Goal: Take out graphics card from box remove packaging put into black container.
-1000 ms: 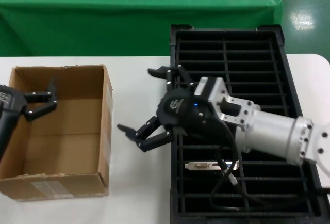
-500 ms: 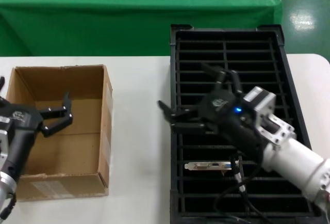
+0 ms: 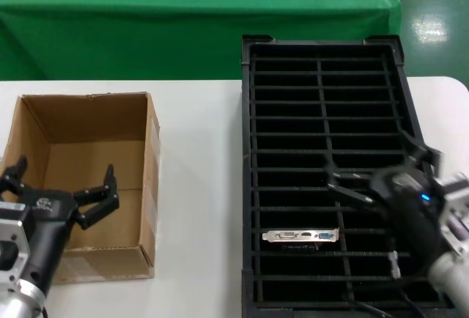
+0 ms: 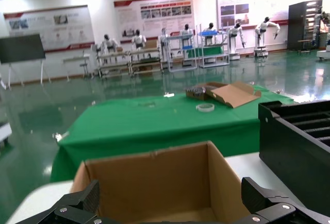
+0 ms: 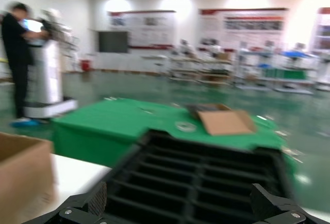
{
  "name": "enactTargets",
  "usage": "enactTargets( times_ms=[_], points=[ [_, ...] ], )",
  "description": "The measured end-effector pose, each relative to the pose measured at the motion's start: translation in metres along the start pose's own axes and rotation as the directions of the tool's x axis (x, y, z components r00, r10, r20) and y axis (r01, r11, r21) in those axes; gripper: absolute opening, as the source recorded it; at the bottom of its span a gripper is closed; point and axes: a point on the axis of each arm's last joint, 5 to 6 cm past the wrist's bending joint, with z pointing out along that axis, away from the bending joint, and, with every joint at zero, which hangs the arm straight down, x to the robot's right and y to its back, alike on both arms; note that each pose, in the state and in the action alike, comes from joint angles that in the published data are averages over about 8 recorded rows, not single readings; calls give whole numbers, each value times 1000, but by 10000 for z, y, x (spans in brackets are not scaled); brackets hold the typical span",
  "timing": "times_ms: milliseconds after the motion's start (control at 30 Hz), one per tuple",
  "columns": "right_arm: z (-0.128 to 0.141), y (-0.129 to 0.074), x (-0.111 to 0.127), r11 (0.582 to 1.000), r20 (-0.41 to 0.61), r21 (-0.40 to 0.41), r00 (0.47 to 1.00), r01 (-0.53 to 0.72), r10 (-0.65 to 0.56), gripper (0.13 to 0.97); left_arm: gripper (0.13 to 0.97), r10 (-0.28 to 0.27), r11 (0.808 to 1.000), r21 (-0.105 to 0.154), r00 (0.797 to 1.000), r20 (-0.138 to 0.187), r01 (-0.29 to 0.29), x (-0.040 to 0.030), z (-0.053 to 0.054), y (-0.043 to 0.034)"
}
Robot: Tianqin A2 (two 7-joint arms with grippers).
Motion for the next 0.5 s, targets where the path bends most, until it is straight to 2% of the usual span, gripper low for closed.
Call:
enactTargets(
  times_ms=[233,333,500],
  points=[
    [-323,236,114,998,-174,-57,984,-35,24,966,966,-67,996,-52,998,8,67,104,-99,158],
    [-383,275,133,997,-204,-68,979,-41,26,966,966,-78,995,-62,997,10,79,121,-118,185],
    [-398,284,138,997,-212,-71,977,-42,26,966,966,-81,995,-64,997,11,82,126,-123,192]
  ],
)
